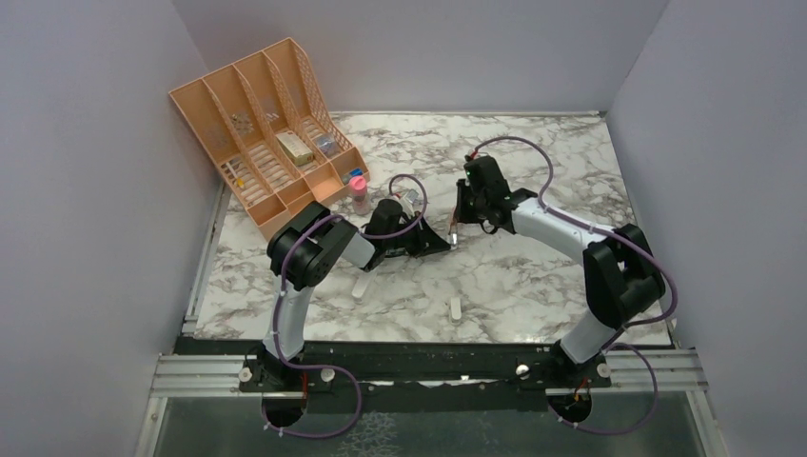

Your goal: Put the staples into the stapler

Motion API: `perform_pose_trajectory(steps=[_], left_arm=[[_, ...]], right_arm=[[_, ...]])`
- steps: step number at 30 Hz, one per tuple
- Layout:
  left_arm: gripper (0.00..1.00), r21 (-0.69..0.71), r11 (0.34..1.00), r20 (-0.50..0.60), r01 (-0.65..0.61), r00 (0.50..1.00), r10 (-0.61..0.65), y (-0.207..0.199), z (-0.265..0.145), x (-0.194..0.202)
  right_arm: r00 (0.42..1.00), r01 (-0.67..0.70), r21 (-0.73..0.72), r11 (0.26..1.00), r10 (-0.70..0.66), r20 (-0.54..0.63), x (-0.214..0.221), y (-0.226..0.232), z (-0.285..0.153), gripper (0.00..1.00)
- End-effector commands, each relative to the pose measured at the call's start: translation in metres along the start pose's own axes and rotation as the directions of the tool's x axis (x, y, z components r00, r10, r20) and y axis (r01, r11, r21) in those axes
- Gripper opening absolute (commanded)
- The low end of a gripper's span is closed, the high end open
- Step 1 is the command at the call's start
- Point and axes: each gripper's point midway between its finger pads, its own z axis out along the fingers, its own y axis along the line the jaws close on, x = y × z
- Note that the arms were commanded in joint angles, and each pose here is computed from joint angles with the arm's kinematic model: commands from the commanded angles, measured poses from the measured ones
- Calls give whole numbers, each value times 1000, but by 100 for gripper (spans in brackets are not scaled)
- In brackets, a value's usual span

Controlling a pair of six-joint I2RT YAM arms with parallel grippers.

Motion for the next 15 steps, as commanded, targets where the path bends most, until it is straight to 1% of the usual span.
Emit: perform_pose_trajectory(steps=[1, 7, 10, 12, 15], left_arm=[[0, -203, 977, -87, 68, 992, -87, 69, -10, 39], [0, -195, 979, -83, 67, 993, -84, 66, -10, 36], [0, -176, 983, -79, 57, 994, -72, 58, -11, 31], [4, -152, 987, -75, 46, 996, -58, 49, -11, 26], [15, -109, 993, -67, 40, 997, -48, 31, -11, 15]], right_arm=[[999, 30, 25, 999, -31, 45, -20, 0, 12, 24], [999, 41, 3, 999, -42, 15, -16, 5, 24, 24], [999, 37, -6, 999, -37, 10, -15, 6, 20, 24], [999, 34, -18, 999, -34, 7, -17, 9, 13, 25], [1000, 20, -39, 999, -20, 10, -20, 13, -3, 28]])
